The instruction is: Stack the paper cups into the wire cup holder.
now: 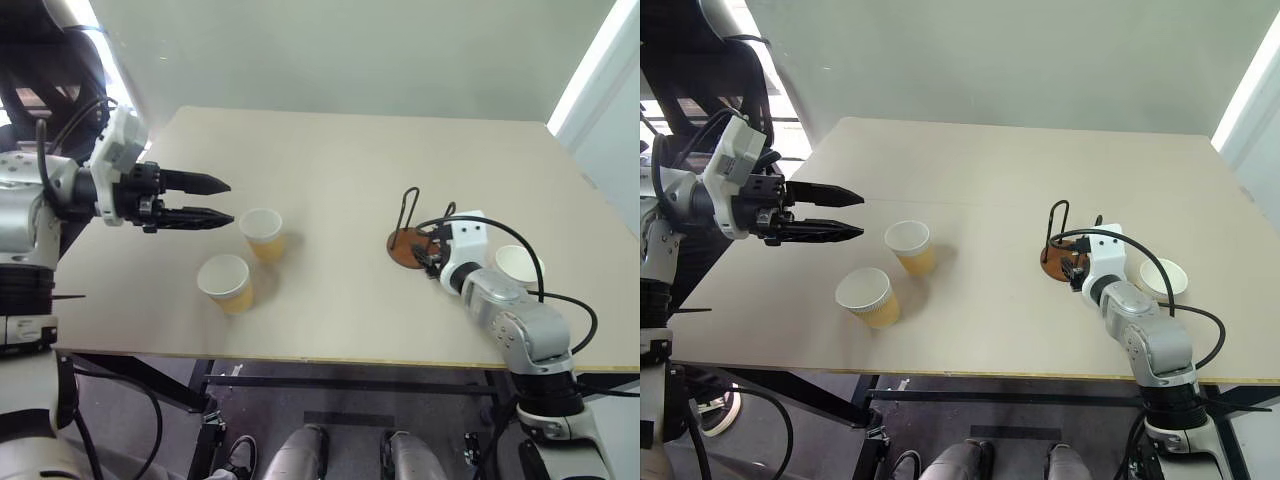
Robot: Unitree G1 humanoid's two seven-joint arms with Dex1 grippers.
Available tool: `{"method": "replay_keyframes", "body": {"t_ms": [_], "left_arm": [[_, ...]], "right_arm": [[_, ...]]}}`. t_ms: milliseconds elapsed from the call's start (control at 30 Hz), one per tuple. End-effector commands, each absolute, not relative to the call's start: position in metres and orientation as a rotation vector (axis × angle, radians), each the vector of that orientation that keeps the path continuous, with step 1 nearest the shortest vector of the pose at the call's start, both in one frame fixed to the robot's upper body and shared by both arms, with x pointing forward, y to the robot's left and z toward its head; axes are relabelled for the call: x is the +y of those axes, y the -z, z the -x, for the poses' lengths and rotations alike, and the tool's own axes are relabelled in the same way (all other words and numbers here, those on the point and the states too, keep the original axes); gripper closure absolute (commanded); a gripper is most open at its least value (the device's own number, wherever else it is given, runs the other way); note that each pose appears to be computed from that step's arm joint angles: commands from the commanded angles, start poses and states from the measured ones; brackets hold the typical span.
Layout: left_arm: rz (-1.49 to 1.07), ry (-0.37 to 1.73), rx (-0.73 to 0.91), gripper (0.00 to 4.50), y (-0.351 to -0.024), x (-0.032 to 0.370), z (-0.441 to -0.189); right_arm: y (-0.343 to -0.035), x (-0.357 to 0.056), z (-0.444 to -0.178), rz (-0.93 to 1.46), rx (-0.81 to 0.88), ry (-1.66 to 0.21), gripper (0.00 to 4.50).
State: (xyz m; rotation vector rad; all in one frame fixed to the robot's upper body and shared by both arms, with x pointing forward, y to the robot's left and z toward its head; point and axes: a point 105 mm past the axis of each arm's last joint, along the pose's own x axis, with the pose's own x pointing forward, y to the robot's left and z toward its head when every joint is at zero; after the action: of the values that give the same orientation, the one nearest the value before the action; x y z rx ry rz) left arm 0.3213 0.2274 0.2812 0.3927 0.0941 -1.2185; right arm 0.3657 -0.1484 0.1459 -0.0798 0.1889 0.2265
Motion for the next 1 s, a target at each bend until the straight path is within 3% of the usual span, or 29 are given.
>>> {"method": "replay_keyframes", "body": {"t_ms": [33,200,233,333,500,1000], "left_arm": [[-0.432,1.210,0.046,1.36,-0.297,0.230,-0.314],[-0.435,1.202,0.048,1.36,-0.297,0.231,-0.313],[-0.436,1.201,0.048,1.34,-0.297,0.232,-0.312],[-0.438,1.198,0.049,1.32,-0.297,0.232,-0.311],[-0.442,1.192,0.050,1.32,-0.297,0.232,-0.311],[-0.442,1.206,0.055,1.32,-0.295,0.227,-0.317]], "right_arm": [[-0.162,-0.141,-0.371,0.098,0.112,-0.255,1.71],[-0.162,-0.136,-0.375,0.109,0.098,-0.275,1.71],[-0.161,-0.135,-0.376,0.109,0.096,-0.278,1.89],[-0.161,-0.133,-0.377,0.111,0.092,-0.286,2.61],[-0.156,-0.128,-0.374,0.110,0.102,-0.325,4.41],[-0.158,-0.069,-0.295,0.247,0.138,-0.931,4.41]]}}
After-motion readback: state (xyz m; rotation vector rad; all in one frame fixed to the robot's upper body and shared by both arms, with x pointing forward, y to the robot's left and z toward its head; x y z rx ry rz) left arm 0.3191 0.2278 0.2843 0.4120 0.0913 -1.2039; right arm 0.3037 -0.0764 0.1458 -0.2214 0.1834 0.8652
